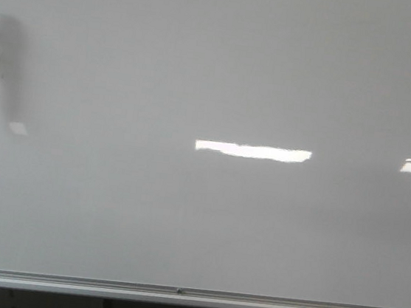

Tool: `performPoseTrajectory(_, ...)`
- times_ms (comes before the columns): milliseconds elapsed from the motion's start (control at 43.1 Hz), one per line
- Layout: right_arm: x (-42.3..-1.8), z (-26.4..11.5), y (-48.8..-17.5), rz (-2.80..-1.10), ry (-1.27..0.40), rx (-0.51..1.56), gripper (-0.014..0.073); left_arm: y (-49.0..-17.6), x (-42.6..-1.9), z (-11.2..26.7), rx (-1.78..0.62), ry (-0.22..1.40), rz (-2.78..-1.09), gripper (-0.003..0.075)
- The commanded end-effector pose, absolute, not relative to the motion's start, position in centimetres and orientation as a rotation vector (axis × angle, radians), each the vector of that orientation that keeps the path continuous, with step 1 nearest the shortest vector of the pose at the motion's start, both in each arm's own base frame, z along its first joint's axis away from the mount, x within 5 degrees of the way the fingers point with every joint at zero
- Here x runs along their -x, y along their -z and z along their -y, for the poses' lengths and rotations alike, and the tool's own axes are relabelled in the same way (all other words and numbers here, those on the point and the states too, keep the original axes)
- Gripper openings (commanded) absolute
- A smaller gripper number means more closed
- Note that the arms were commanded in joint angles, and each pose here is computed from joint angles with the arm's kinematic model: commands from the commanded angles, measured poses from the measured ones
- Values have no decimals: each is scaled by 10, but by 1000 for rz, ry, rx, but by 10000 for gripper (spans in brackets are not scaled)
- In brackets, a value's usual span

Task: Write number 2 on whiteboard

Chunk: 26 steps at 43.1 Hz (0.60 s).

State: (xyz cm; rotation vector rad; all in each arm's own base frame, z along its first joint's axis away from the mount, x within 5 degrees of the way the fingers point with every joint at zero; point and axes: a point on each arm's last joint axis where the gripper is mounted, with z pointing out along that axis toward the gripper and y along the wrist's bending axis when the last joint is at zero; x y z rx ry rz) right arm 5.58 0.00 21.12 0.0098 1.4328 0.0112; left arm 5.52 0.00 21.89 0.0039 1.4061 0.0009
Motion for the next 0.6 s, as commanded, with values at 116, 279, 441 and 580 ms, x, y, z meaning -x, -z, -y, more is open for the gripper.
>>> performPoseTrajectory(116, -48, 0, -240, -1326, 3, -1, -68, -245, -47, 0, 5, 7, -1225, -20)
performPoseTrajectory(279, -40, 0, -270, -1356, 4, -2, -68, -281, -35, 0, -5, 3, -1201, -20)
performPoseTrajectory(441, -39, 0, -302, -1394, 4, -3, -68, -317, -23, 0, -30, -30, -1171, -20)
performPoseTrajectory(580, -46, 0, -328, -1457, 3, -5, -68, -344, -23, 0, -50, -63, -1236, -20)
